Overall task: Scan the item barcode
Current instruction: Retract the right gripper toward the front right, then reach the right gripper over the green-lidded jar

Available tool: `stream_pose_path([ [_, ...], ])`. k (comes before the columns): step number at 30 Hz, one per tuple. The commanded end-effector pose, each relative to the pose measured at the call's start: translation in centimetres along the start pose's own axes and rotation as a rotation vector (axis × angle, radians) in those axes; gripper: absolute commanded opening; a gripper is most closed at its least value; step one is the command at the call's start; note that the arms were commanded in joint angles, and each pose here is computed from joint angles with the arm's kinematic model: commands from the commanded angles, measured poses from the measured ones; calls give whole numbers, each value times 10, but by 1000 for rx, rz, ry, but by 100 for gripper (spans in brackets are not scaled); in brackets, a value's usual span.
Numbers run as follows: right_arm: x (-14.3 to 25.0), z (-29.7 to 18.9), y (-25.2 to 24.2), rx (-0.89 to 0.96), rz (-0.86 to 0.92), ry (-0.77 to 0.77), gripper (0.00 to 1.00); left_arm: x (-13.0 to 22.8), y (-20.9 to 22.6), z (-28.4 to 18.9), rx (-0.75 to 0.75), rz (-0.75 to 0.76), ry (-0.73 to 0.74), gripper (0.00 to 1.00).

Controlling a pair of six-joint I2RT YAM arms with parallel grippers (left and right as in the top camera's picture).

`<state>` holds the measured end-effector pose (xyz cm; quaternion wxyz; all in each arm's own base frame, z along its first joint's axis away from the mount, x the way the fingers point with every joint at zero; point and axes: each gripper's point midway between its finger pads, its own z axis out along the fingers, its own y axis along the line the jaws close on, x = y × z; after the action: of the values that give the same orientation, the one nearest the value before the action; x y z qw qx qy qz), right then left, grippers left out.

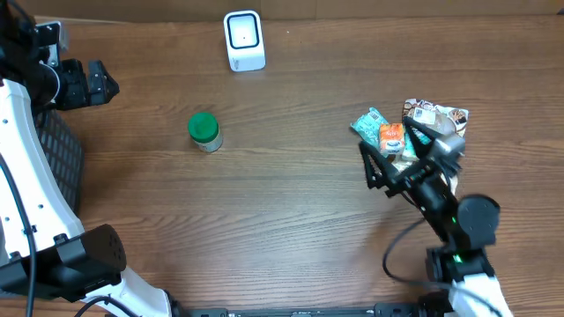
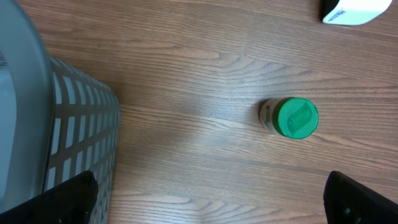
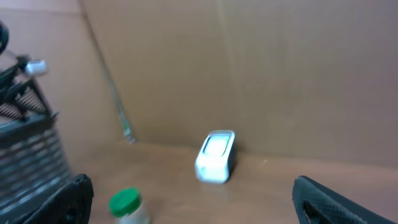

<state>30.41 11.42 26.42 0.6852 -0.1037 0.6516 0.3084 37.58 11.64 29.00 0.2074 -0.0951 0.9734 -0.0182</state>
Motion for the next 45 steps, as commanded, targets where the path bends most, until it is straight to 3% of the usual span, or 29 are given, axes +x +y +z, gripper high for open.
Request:
stream_pose_path([
  [1,13,17,18,-162,78,66,100,-3,-2,-9,-3,25,-29,100],
  [9,41,43,10,-191,305,187,100,-3,-2,-9,-3,25,-29,100],
  [13,35,49,28,-276,240,192,100,-3,-2,-9,-3,25,-29,100],
  [19,44,85,41,-215,138,450,100,-3,-2,-9,-3,25,-29,100],
  [26,49,128,60,-208,105,576,100,-3,-2,-9,-3,25,-29,100],
  [33,81,180,99,-312,96,629,100,-3,-2,-9,-3,25,-29,100],
  [36,80,194,81,-201,7,597,100,-3,-2,-9,-3,25,-29,100],
  [40,89,184,83,-214,95,662,100,-3,-2,-9,-3,25,-29,100],
  [45,130,142,52,-86,173,904,100,-3,-2,-9,-3,25,-29,100],
])
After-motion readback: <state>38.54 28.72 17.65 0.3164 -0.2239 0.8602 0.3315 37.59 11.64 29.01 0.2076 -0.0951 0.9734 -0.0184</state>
